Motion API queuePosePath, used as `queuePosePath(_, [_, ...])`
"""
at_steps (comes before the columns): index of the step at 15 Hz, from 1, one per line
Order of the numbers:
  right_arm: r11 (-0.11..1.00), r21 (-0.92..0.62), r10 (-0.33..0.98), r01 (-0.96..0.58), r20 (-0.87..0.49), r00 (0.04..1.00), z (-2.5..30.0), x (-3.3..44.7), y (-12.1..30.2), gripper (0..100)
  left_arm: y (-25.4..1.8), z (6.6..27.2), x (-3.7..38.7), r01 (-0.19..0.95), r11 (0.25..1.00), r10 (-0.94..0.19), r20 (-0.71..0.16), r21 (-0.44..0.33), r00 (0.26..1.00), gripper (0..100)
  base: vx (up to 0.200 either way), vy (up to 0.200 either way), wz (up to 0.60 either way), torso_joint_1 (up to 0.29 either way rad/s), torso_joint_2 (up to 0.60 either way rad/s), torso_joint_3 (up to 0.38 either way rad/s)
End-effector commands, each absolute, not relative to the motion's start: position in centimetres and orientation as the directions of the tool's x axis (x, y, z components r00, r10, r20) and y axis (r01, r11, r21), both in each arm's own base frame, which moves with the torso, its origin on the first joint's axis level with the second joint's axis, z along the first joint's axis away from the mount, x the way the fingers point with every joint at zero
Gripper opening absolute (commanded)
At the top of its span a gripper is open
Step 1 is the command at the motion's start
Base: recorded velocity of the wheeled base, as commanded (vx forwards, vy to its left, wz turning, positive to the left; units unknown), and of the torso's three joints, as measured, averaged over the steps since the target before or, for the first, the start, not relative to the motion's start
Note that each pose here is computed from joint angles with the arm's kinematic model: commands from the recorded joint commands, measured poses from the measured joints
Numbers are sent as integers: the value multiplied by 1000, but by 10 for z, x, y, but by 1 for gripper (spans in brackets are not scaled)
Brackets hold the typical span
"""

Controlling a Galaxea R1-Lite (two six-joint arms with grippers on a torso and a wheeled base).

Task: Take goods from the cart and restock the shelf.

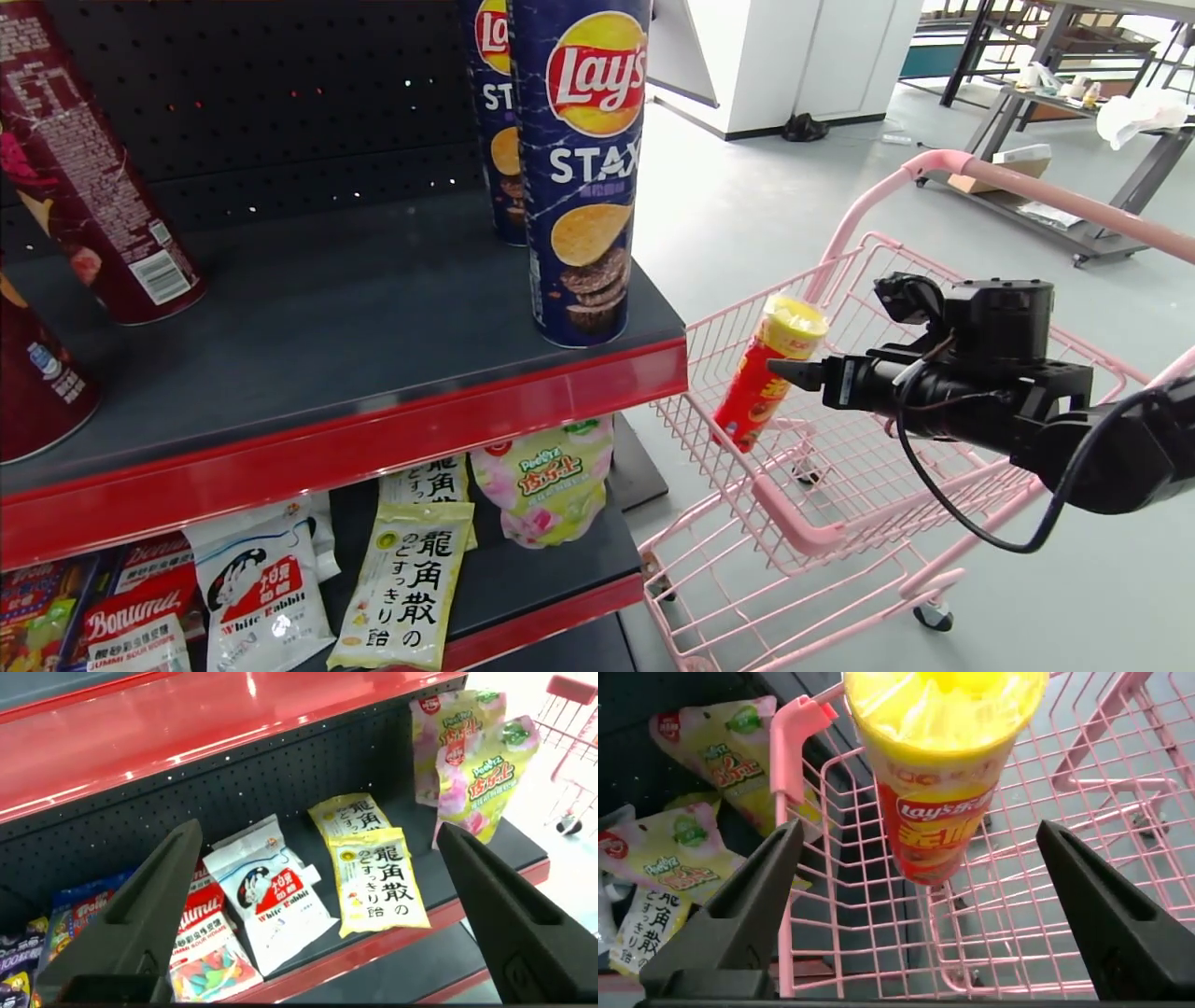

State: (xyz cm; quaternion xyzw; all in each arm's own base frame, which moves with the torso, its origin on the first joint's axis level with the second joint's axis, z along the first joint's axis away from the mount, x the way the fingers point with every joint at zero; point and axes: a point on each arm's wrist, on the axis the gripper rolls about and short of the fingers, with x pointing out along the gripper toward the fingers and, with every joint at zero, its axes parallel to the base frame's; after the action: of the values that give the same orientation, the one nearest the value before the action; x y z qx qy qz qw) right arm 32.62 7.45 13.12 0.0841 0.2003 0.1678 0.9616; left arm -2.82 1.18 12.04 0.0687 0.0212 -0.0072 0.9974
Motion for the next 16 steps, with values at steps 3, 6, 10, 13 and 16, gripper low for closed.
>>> queuePosePath(3, [916,255,388,-309,-378,840,116,346,77,100,11,118,-26,19,990,-10,-66,141,998,100,0,0,0,0,0,0])
queuePosePath(6, [916,258,387,-306,-376,842,111,356,74,100,11,116,-25,21,989,-10,-78,144,997,100,0,0,0,0,0,0])
queuePosePath(10, [922,253,371,-294,-355,858,97,374,69,100,10,117,-23,19,989,-5,-96,148,995,100,0,0,0,0,0,0])
queuePosePath(13, [904,261,413,-338,-333,848,97,382,75,100,11,117,-23,18,989,-4,-95,148,995,100,0,0,0,0,0,0])
queuePosePath(16, [900,260,423,-350,-324,846,93,393,80,100,11,116,-22,16,988,0,-101,151,995,100,0,0,0,0,0,0])
